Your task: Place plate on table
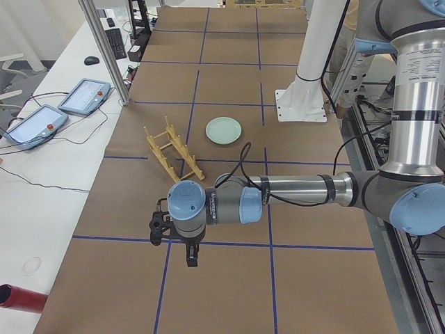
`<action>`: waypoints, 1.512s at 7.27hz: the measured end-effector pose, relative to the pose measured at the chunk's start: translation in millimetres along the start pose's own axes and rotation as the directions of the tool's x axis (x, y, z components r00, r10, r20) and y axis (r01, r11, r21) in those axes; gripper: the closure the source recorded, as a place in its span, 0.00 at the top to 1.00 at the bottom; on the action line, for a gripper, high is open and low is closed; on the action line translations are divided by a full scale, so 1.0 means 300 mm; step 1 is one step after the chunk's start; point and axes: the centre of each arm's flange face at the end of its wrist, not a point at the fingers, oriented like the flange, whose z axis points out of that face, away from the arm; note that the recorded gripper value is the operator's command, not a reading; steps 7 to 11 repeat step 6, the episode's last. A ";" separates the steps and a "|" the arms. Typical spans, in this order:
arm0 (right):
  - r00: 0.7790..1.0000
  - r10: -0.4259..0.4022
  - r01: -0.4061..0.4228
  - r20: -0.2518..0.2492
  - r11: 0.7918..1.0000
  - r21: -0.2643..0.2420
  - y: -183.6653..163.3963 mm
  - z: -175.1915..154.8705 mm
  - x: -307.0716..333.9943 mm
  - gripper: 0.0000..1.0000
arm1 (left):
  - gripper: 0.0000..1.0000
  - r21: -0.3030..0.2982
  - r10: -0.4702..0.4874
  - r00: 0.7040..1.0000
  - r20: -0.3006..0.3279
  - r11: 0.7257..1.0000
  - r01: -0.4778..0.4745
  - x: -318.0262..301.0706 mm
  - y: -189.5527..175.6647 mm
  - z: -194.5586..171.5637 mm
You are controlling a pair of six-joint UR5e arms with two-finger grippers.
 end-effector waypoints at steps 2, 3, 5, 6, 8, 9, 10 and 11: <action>1.000 0.000 0.000 0.000 1.000 0.000 0.000 0.000 0.000 1.00 | 1.00 0.002 0.004 1.000 0.001 1.000 -0.004 0.005 -0.020 -0.003; 1.000 0.000 0.000 0.000 1.000 0.000 0.000 0.000 0.000 1.00 | 1.00 0.006 0.009 1.000 0.002 1.000 -0.009 0.014 -0.034 -0.010; 1.000 0.000 0.000 0.000 1.000 0.000 0.000 0.000 0.000 1.00 | 1.00 0.018 0.023 1.000 0.003 1.000 -0.023 0.039 -0.071 -0.032; 1.000 0.000 0.000 0.000 1.000 0.000 0.000 0.000 0.000 1.00 | 1.00 0.021 0.026 1.000 0.004 0.999 -0.026 0.046 -0.081 -0.038; 1.000 0.000 0.000 0.000 1.000 0.000 0.000 0.000 0.000 1.00 | 1.00 0.021 0.026 1.000 0.004 0.999 -0.026 0.046 -0.081 -0.038; 1.000 0.000 0.000 0.000 1.000 0.000 0.000 0.000 0.000 1.00 | 1.00 0.021 0.026 1.000 0.004 0.999 -0.026 0.046 -0.081 -0.038; 1.000 0.000 0.000 0.000 1.000 0.000 0.000 0.000 0.000 1.00 | 1.00 0.021 0.026 1.000 0.004 0.999 -0.026 0.046 -0.081 -0.038; 1.000 0.000 0.000 0.000 1.000 0.000 0.000 0.000 0.000 1.00 | 1.00 0.021 0.026 1.000 0.004 0.999 -0.026 0.046 -0.081 -0.038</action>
